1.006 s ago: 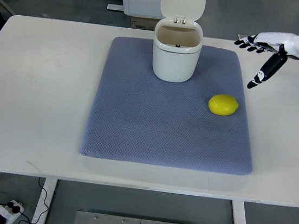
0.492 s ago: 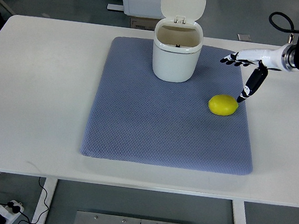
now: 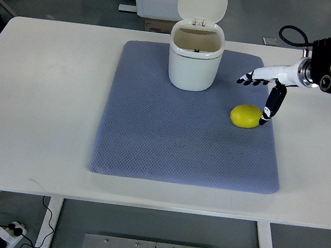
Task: Put lemon in trash with right hand
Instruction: 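Lower the right hand down around the yellow lemon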
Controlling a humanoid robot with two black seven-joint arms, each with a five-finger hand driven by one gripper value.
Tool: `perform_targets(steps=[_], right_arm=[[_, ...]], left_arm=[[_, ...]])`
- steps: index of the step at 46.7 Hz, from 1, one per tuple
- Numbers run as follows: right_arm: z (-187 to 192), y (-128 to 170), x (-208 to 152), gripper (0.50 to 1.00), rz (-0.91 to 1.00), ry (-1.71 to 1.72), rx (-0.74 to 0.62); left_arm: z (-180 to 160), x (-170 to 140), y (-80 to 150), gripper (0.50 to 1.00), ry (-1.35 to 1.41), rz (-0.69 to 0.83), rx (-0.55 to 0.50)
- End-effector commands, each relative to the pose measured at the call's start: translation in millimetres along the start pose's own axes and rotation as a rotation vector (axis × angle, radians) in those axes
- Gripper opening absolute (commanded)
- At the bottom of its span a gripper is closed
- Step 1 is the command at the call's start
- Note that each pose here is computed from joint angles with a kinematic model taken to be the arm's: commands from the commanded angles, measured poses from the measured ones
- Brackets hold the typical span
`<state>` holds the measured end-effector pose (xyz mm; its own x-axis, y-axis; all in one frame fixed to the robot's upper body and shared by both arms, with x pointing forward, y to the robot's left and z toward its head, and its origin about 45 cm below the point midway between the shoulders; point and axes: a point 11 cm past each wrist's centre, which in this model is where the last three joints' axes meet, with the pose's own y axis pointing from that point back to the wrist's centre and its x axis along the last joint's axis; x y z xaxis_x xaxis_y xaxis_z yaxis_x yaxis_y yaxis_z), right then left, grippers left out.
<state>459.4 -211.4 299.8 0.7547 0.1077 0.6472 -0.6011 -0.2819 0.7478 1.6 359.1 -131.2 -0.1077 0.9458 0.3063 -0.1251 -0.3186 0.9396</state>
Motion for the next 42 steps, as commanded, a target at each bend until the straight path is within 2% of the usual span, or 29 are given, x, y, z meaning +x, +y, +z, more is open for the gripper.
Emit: perform_targets(steps=[1,16,33,42], right_arm=[[-3,-4,-3,0.97,-0.006,0.02,-0.005],[-15,-20,-15,0.958,-0.003,0.052,0.003],[5,-34,-35,0.943,0.001,0.008,-0.013],[9,-34,-29,0.922,0.022,0.007,-0.021]], left_arm=[[-1,0,0,1.0,0.0,0.0,0.001],[0,0,0,1.0,0.0,0.0,-0.001],[0,0,0,1.0,0.0,0.0,-0.001],[0,0,0,1.0,0.0,0.0,-0.001]])
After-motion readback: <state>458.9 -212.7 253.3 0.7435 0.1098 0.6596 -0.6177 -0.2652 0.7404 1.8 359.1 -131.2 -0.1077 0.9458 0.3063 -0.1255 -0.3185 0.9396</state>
